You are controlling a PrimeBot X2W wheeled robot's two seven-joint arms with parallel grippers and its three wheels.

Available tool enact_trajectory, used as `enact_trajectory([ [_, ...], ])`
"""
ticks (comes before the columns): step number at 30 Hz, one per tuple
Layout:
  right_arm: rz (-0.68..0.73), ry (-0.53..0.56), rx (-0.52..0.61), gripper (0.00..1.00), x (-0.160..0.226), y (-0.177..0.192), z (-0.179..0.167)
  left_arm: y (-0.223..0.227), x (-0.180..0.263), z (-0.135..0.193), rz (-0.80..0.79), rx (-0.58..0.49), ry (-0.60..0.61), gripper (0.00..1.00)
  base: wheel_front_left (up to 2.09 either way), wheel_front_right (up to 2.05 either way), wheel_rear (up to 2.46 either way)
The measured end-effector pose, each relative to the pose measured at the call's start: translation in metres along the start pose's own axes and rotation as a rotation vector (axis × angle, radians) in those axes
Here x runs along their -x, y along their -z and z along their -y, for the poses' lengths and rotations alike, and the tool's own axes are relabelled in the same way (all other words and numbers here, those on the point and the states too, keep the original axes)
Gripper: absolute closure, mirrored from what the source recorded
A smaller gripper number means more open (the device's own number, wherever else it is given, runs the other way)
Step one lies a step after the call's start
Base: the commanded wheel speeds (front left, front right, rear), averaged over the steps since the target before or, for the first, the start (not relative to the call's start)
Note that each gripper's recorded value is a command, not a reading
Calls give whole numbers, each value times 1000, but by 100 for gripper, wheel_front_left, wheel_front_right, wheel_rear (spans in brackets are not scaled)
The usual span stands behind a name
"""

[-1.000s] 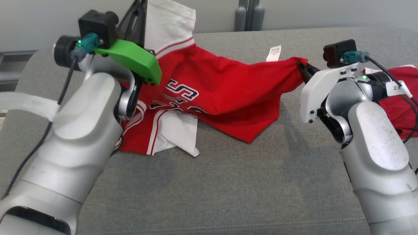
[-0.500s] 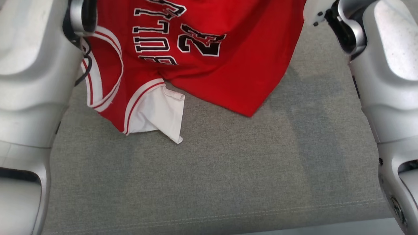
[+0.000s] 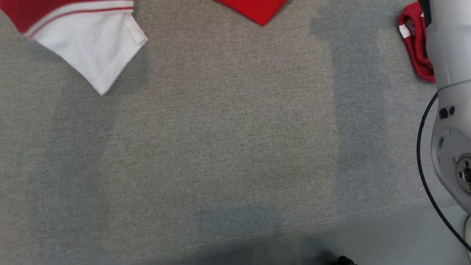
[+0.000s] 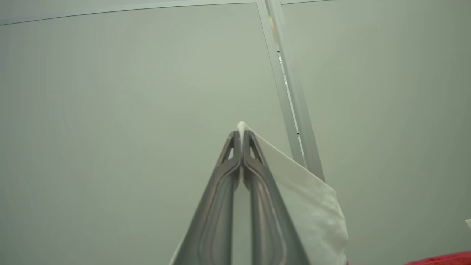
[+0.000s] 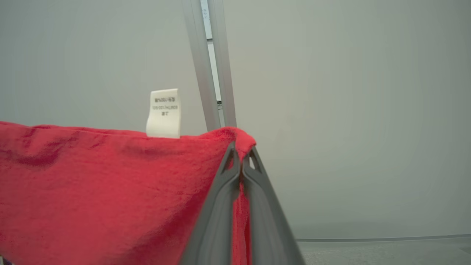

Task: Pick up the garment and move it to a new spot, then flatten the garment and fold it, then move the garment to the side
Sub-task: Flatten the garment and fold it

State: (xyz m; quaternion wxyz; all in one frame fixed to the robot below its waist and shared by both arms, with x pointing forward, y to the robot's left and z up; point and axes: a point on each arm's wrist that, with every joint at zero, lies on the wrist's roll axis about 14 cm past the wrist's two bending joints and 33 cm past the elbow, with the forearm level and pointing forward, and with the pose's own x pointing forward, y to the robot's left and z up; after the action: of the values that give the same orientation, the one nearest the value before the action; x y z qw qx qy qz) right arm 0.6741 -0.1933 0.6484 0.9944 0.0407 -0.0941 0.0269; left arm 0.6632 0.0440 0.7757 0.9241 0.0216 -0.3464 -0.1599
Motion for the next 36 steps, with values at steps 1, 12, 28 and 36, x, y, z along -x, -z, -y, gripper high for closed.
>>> enact_trajectory([
  [1, 28, 19, 7, 100, -2, -9, 8, -5, -7, 4, 20, -5, 18, 100, 0, 0, 0],
  [12, 290, 121, 55, 100, -34, -80, 41, -61, -44, -17, 260, -62, 50, 100, 0, 0, 0],
  [28, -93, -90, 292, 100, -24, 106, -3, 98, 64, -43, -103, 118, 39, 100, 0, 0, 0],
  [36, -266, -158, 288, 100, 21, 128, -14, 82, 132, -30, -269, 229, 14, 100, 0, 0, 0],
])
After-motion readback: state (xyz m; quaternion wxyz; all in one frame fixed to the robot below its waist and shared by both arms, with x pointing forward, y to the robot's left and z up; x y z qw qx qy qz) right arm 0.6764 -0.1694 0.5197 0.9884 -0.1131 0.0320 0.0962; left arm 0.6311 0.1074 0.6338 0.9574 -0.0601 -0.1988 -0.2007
